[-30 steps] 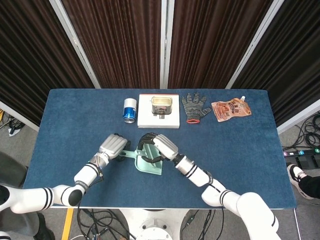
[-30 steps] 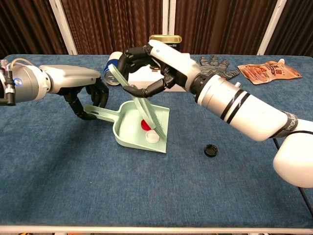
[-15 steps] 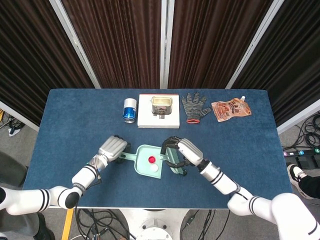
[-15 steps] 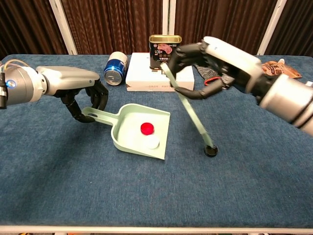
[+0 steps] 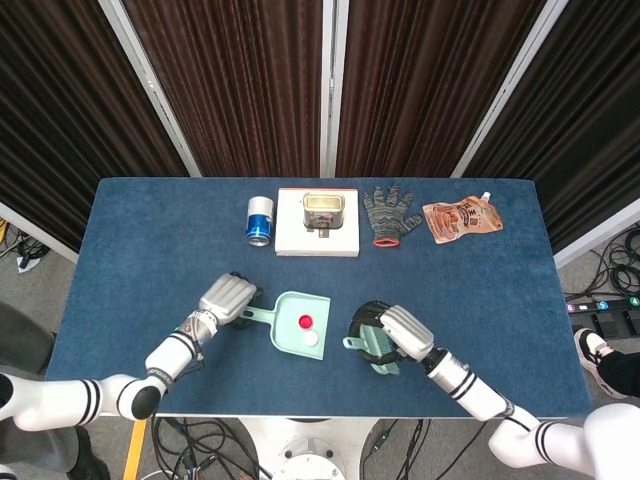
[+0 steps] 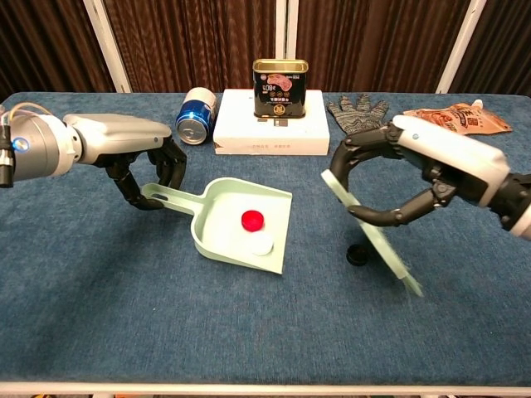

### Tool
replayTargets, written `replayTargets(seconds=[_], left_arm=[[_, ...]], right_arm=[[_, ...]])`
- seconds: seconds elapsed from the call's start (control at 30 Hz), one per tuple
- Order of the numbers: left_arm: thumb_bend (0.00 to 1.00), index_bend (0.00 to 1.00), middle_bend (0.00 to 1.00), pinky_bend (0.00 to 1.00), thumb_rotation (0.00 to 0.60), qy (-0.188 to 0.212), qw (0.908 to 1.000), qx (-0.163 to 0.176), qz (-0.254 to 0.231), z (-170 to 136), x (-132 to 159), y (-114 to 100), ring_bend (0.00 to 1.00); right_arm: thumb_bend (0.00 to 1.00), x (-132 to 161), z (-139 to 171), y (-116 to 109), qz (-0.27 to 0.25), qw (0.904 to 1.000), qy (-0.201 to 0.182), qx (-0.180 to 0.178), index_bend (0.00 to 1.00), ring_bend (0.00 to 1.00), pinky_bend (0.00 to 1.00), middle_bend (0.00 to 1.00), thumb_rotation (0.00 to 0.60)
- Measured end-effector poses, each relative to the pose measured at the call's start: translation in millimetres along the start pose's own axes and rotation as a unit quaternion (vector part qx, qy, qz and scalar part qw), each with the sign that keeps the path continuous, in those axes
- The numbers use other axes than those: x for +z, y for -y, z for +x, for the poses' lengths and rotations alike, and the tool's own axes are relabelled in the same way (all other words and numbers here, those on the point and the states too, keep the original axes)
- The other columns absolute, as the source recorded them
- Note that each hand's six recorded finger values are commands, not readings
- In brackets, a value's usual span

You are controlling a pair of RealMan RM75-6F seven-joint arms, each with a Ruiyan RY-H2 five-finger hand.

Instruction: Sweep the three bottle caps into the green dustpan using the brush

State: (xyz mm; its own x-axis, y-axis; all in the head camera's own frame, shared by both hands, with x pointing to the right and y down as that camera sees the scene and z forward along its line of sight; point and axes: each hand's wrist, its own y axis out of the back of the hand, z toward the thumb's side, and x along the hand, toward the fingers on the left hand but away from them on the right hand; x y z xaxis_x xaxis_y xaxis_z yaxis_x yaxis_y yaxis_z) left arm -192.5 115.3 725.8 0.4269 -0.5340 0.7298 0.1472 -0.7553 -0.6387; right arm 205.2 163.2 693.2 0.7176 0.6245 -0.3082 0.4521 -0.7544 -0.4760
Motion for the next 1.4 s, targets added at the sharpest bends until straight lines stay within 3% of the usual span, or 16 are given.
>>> replayTargets(seconds=[0.37,0.77,1.4], left_arm=[[0.34,0.51,0.52,0.26,0.600,-0.001,1.0000,0.001,0.000,-1.3,1.7,-0.3,0.35],[0.34,0.51,0.52,0.26,0.600,0.001,1.0000,0.001,-0.003,-0.9,5.4,-0.5,0.35],[0.34,0.51,0.52,0.26,0.600,0.007,0.9998,0.003,-0.017,4.7,12.9,-3.8,0.35]], right_arm=[[0.72,14.1,-60.3,28.1,-0.007,0.9995,-0.026,-0.017,0.79,0.30,0.24,0.66,0.600],[0.72,24.5,-111.3,40.9,-0.038,0.9978,-0.038,-0.039,0.79,0.30,0.24,0.66,0.600],[0.73,44.5,-126.6,38.9,-0.074,0.9920,-0.072,-0.073,0.79,0.30,0.23,0.66,0.600]])
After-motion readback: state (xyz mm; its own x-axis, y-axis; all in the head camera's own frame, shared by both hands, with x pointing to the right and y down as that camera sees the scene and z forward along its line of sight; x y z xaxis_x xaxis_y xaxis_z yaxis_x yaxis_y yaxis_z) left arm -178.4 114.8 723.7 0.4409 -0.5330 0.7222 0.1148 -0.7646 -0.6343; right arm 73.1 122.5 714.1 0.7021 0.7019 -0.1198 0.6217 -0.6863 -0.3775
